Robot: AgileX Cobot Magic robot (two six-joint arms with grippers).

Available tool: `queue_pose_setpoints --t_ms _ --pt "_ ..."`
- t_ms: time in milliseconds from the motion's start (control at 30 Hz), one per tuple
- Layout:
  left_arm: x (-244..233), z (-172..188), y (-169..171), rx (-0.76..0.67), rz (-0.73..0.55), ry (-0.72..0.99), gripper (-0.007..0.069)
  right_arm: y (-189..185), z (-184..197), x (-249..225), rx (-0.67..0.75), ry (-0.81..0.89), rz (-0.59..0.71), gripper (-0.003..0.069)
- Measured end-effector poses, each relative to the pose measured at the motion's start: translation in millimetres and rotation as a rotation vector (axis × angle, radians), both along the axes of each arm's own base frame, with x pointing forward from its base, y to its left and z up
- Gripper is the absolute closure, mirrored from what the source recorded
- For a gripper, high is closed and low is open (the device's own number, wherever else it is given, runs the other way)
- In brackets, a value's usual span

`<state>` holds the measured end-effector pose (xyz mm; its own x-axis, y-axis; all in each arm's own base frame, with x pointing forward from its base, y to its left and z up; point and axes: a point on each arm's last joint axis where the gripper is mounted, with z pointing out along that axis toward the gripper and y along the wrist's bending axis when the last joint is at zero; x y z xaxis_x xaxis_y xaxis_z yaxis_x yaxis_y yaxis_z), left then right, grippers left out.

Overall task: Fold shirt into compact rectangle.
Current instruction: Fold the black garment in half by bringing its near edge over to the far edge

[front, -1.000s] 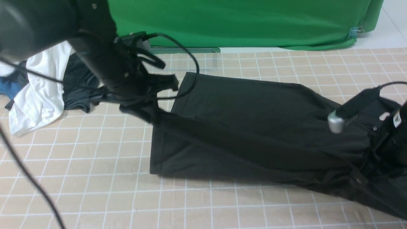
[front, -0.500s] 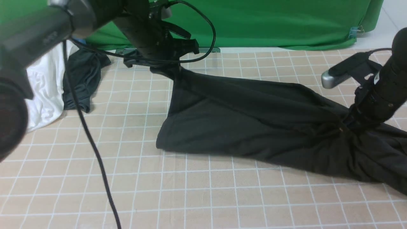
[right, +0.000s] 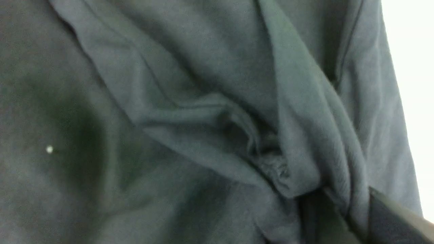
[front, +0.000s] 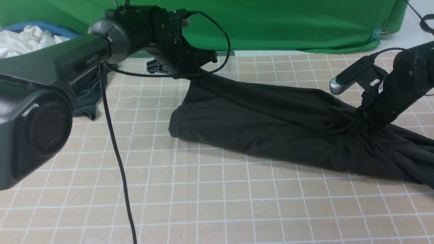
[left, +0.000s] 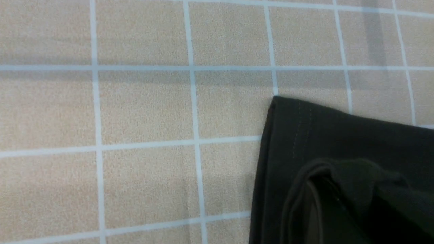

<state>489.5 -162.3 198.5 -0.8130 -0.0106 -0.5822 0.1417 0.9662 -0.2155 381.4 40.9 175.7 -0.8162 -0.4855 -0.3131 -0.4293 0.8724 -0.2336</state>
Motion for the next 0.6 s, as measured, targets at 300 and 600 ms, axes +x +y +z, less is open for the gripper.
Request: queue_pose_setpoints --t_ms 300,600 --pt "1 8 3 0.027 -0.006 -0.016 0.0335 0 38 8 -0.001 -0.040 -0.027 0.0260" --pt "-11 81 8 0.053 -0.023 -0.010 0.0075 10 90 -8 0.145 0.042 -0.086 0.0293"
